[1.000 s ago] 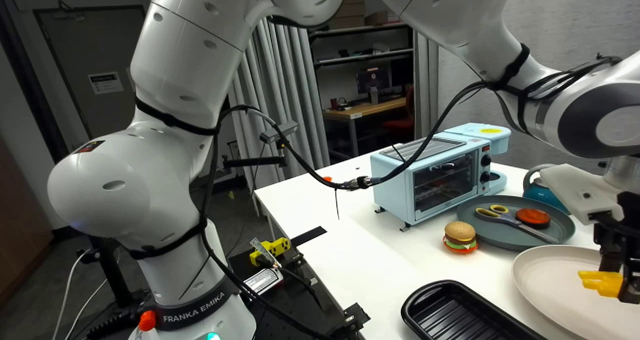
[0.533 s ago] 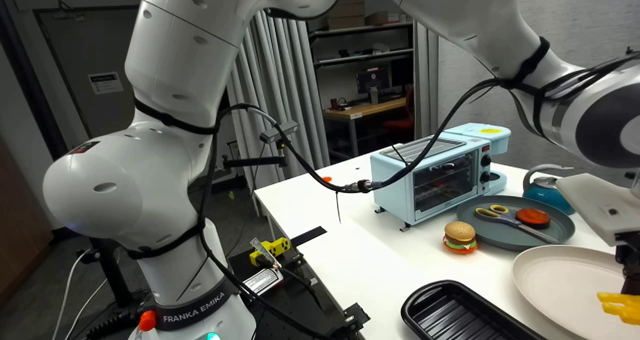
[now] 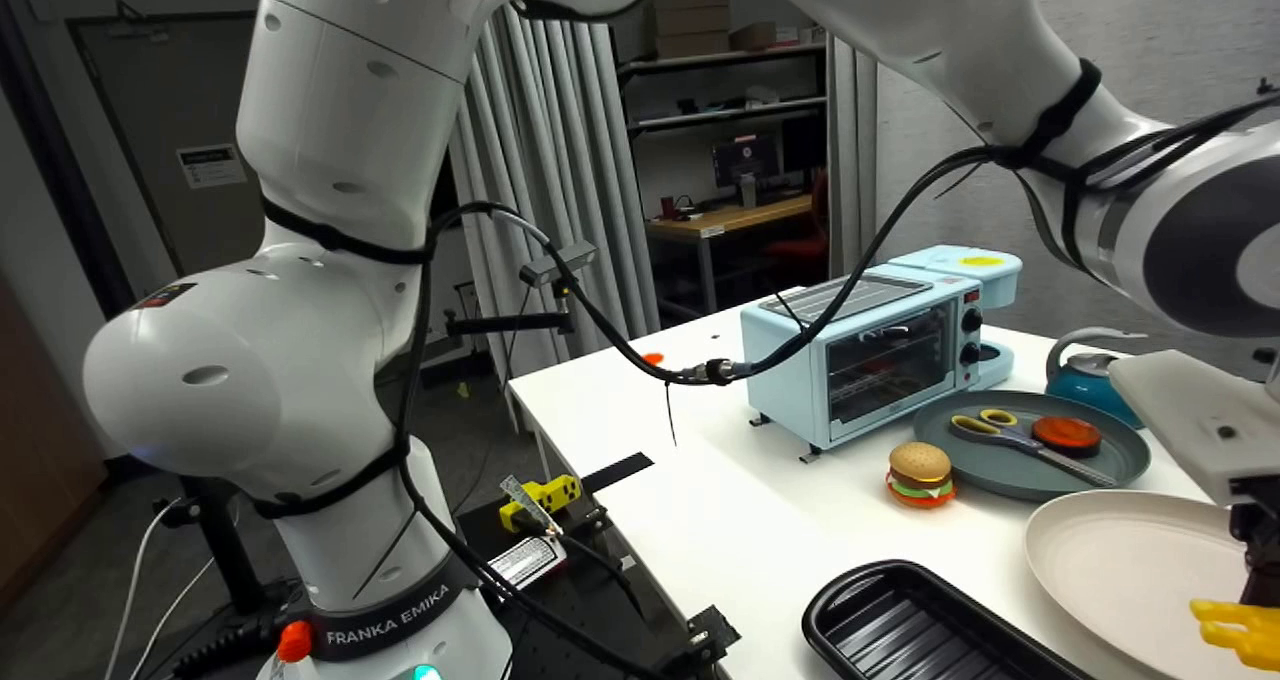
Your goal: Remove the potato chips from the plate and put them in the green cup
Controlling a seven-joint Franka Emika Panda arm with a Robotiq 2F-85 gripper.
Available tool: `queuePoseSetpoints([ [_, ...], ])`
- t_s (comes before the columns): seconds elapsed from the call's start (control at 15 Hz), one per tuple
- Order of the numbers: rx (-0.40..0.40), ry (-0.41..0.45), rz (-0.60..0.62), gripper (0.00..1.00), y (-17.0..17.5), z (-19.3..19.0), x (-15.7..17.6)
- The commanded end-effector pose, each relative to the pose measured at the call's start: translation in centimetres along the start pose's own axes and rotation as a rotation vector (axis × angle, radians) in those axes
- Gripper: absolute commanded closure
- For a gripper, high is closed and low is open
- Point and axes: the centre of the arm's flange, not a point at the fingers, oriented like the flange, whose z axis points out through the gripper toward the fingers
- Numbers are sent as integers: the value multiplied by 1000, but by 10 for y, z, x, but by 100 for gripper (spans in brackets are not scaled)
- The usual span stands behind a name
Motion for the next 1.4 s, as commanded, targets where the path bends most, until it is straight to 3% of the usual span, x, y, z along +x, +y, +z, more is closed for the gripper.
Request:
queuePoseSetpoints([
  [0.0, 23, 7, -8, 75, 17, -14, -15],
  [1.33, -1, -24, 58, 75, 64, 0, -12],
])
